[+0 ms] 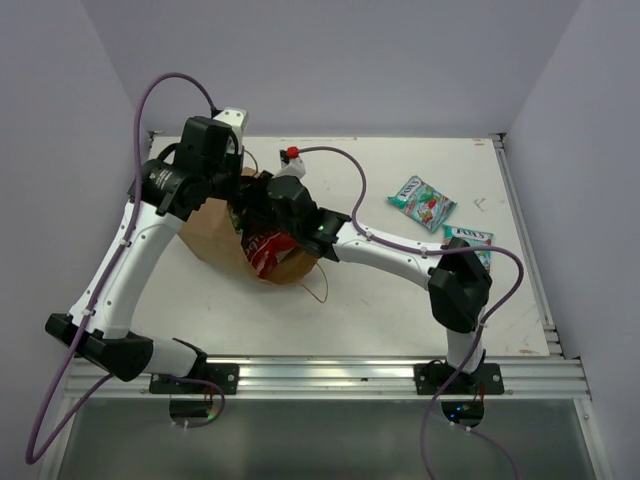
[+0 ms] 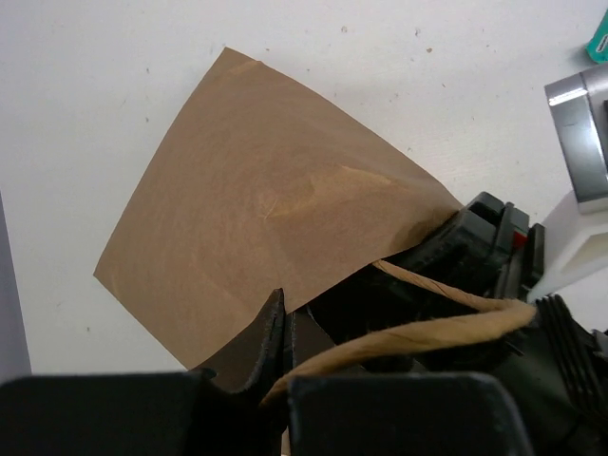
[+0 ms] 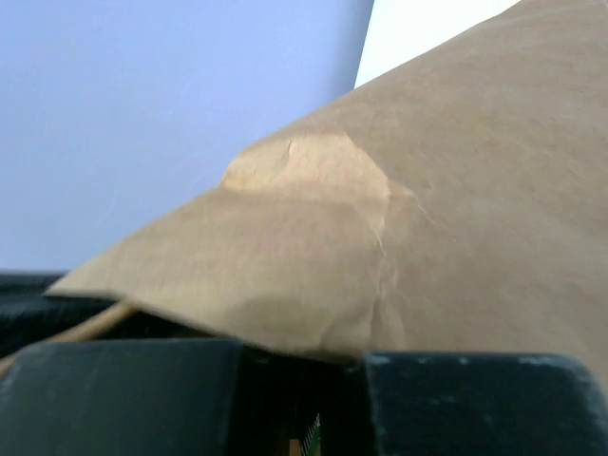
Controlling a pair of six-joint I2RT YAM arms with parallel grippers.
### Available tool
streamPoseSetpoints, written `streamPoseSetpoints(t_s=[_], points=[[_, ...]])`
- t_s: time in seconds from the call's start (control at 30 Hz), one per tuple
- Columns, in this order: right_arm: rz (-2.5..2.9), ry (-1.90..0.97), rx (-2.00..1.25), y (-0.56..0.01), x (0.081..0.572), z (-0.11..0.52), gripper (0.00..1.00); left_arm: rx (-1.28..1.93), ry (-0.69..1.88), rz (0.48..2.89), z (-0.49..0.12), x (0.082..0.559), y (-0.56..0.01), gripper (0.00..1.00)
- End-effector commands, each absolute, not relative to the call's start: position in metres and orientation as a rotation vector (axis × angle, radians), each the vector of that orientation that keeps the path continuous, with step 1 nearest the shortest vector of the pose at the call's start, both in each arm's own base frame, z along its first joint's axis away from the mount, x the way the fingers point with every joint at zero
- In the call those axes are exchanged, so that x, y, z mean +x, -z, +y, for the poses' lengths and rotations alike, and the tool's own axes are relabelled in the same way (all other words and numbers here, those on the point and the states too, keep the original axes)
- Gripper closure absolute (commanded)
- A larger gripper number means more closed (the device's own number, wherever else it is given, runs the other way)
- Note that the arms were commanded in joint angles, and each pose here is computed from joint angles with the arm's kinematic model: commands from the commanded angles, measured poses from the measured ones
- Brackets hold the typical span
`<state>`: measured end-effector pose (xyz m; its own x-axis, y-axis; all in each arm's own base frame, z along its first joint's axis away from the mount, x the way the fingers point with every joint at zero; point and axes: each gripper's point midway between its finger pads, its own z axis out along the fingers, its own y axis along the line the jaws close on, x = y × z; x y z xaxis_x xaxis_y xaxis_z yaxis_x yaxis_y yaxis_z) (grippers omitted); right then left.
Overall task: Place the snacks into the paper bag
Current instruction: Place the snack in the paper bag.
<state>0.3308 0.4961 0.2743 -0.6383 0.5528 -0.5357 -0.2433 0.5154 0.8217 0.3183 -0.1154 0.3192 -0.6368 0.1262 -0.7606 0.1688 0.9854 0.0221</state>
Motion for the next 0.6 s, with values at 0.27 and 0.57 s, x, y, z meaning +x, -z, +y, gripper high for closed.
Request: streamPoseSetpoints(t_s=[0.27, 0.57], points=[[1.838, -1.201, 0.407, -0.306, 0.336, 0.465, 0.57, 0.127, 0.08, 2.203, -0.119, 0.324, -0.342, 1.0], [1.859, -1.204, 0.386, -0.298, 0.339, 0.474, 0.88, 0.154, 0.134, 2.2, -0.127, 0.322, -0.344, 1.0]])
